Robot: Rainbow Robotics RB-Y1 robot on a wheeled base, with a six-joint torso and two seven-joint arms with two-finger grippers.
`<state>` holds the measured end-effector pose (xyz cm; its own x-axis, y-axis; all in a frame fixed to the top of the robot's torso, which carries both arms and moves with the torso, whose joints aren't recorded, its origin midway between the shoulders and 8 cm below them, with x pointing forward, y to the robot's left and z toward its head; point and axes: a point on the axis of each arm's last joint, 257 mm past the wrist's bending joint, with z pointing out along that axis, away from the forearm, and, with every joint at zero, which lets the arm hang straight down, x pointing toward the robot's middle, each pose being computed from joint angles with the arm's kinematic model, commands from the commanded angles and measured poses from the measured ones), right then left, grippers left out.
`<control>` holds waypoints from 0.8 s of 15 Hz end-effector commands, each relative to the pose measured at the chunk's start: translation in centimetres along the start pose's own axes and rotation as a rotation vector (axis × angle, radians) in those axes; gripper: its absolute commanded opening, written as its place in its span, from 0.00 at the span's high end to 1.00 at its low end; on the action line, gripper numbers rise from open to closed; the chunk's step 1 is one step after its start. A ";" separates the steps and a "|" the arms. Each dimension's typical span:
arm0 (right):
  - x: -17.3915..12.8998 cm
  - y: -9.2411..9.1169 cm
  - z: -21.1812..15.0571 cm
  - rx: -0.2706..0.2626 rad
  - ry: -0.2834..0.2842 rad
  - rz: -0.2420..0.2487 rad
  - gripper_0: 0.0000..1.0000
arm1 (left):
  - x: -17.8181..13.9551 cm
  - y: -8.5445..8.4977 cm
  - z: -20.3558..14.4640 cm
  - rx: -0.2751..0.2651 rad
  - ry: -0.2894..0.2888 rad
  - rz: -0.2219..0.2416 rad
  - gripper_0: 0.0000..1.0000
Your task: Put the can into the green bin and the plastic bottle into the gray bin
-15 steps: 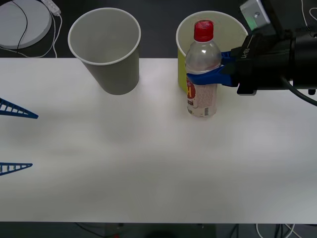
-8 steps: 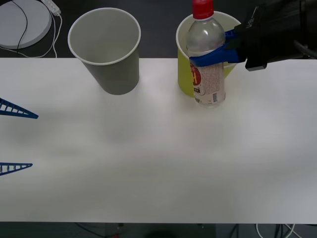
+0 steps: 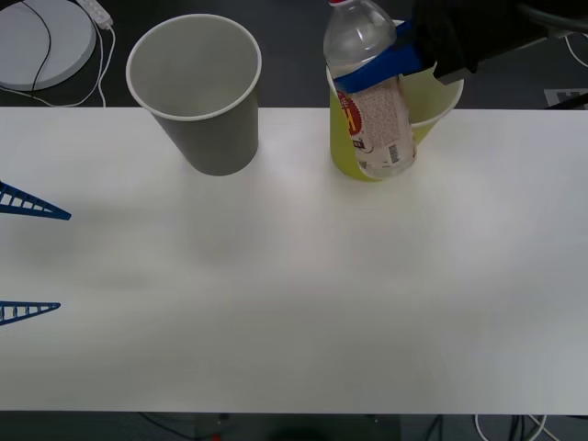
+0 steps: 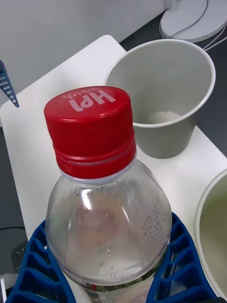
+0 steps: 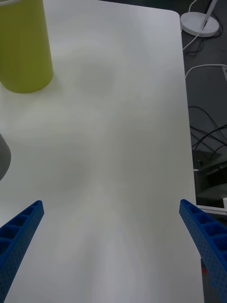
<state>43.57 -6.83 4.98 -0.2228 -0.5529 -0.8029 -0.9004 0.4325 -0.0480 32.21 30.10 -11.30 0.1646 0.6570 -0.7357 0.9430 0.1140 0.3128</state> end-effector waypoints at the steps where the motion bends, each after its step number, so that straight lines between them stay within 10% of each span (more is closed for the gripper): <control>1: -1.1 -0.8 1.3 0.010 0.039 -0.007 1.00 | 0.0 0.0 0.0 0.000 0.000 0.000 0.00; 12: -5.6 -5.6 4.8 0.093 0.147 0.034 1.00 | 0.0 0.0 0.0 0.000 0.000 0.000 0.00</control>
<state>51.32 -3.05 6.82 -0.3042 -0.6363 -0.7089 -0.8572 0.5075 -0.0877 32.21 30.10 -11.30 0.1646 0.6570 -0.7357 0.9430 0.1141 0.3128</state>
